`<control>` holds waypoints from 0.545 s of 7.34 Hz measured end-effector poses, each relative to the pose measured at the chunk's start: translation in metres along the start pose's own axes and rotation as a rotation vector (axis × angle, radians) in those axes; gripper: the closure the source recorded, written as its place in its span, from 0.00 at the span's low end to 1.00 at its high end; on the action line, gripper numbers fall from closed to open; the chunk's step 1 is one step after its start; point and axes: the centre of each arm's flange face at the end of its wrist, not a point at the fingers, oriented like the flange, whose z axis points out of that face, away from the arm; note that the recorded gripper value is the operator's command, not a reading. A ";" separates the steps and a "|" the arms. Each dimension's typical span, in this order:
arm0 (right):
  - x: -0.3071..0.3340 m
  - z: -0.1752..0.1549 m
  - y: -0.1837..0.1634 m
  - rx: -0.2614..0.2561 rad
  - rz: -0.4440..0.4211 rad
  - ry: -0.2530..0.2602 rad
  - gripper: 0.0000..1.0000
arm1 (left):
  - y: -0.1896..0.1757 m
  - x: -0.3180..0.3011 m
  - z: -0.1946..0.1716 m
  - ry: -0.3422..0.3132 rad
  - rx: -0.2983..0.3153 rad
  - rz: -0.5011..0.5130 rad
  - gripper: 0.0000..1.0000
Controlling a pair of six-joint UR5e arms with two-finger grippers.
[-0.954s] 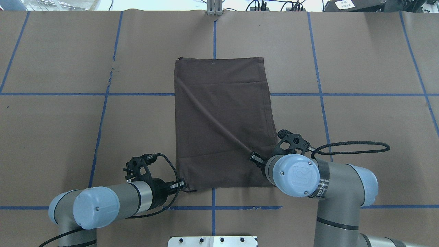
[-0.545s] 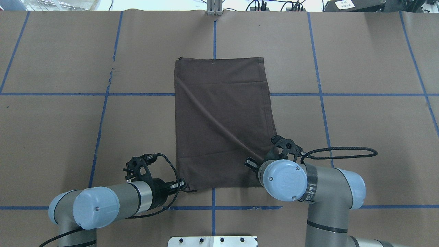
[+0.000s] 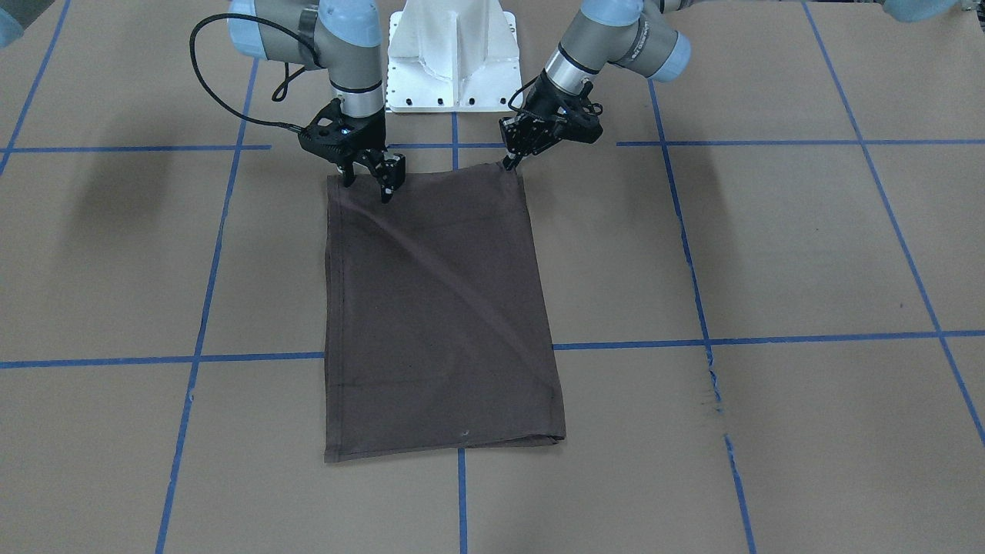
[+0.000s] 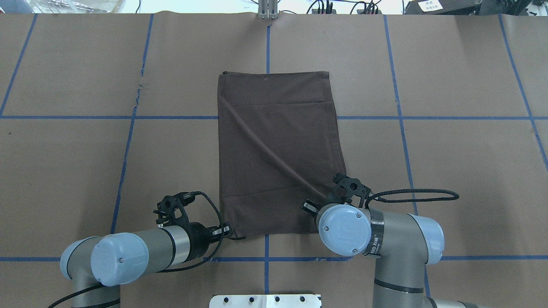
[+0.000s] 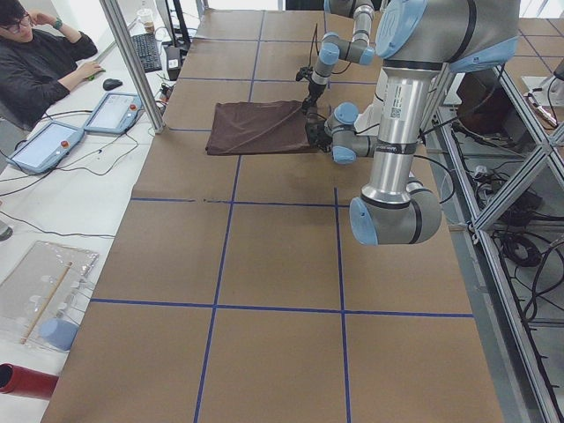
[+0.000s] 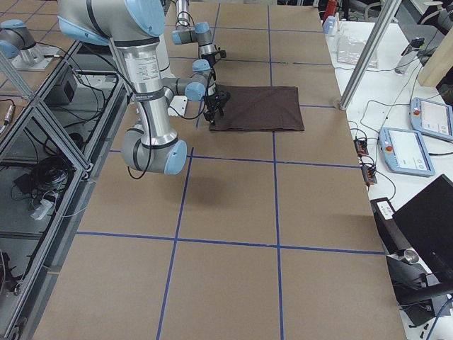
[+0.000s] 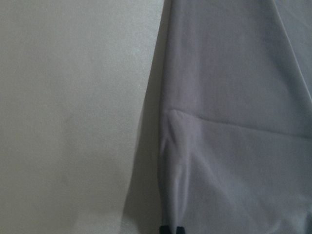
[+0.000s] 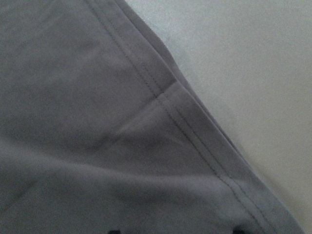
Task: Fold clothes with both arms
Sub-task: 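Grasp the near corners of the shirt with both grippers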
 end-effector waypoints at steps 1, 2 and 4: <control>0.000 0.000 0.002 0.001 0.001 0.003 0.57 | 0.000 0.000 0.000 0.000 0.001 0.000 1.00; 0.001 0.001 0.002 0.001 0.014 0.004 0.94 | 0.000 0.000 0.000 0.001 0.001 0.000 1.00; 0.000 0.001 0.002 0.011 0.071 -0.002 1.00 | 0.000 0.000 0.000 0.002 0.001 -0.001 1.00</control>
